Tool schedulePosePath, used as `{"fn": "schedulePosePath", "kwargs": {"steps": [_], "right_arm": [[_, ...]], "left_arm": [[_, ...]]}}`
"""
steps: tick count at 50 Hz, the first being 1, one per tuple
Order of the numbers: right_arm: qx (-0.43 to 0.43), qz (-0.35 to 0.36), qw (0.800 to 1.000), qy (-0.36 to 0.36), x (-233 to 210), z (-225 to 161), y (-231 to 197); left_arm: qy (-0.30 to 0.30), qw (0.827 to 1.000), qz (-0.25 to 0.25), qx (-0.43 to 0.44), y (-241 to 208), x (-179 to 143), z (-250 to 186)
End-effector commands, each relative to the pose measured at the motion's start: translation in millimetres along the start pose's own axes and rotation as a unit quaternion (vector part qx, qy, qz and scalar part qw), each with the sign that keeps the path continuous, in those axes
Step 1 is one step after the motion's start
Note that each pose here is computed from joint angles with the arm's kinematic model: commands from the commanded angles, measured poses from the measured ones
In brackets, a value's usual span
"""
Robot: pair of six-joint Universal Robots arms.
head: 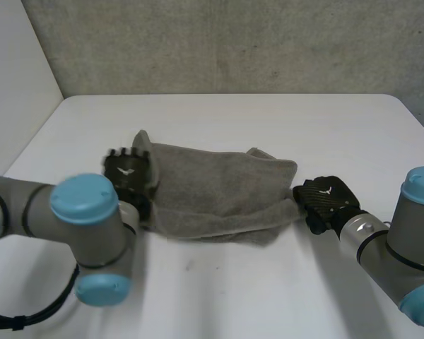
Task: Fold the towel.
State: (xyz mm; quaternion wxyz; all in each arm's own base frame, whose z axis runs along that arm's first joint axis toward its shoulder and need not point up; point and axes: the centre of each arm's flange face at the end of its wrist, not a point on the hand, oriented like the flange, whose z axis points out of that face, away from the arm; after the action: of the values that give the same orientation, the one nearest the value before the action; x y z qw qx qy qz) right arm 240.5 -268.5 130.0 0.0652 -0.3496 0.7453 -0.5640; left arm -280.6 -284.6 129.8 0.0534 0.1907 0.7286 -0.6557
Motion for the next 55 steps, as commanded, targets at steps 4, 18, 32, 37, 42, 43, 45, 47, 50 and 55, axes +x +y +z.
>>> {"fn": "schedulePosePath", "kwargs": {"steps": [4, 18, 32, 37, 42, 43, 45, 47, 50, 55], "right_arm": [[0.010, -0.003, 1.000, 0.002, 1.5, 2.4, -3.2], [0.024, -0.007, 1.000, 0.004, 1.6, -0.8, -12.9], [0.019, -0.006, 1.000, 0.003, 0.9, -2.7, -12.2], [0.024, -0.005, 1.000, 0.008, 3.8, -3.8, -15.3], [0.022, -0.004, 1.000, 0.009, 4.3, -4.2, -15.0], [0.022, -0.004, 1.000, 0.009, 4.3, -4.2, -15.0], [0.022, -0.004, 1.000, 0.010, 4.6, -5.1, -15.4], [0.024, -0.004, 1.000, 0.011, 4.6, -6.3, -17.2], [0.027, -0.005, 1.000, 0.010, 3.4, -10.1, -20.4], [0.023, -0.001, 1.000, 0.008, 3.9, -16.4, -24.5]], "left_arm": [[-0.124, 0.992, -0.023, -0.002, -12.0, -80.1, 26.3], [-0.045, 0.998, -0.025, -0.018, -6.6, -94.1, -3.2], [0.074, 0.997, -0.019, 0.010, -25.9, -78.0, -69.7], [0.116, 0.992, -0.014, -0.037, -14.1, -64.4, -89.3], [0.160, 0.985, -0.011, -0.066, -5.2, -51.2, -103.3], [0.160, 0.985, -0.011, -0.066, -5.2, -51.2, -103.4], [0.167, 0.983, -0.010, -0.078, 1.6, -47.9, -103.6], [0.171, 0.981, -0.008, -0.088, 7.4, -44.9, -102.2], [0.177, 0.979, -0.008, -0.106, 16.4, -40.5, -96.4], [0.174, 0.980, -0.010, -0.100, 19.7, -36.7, -80.3]]}}
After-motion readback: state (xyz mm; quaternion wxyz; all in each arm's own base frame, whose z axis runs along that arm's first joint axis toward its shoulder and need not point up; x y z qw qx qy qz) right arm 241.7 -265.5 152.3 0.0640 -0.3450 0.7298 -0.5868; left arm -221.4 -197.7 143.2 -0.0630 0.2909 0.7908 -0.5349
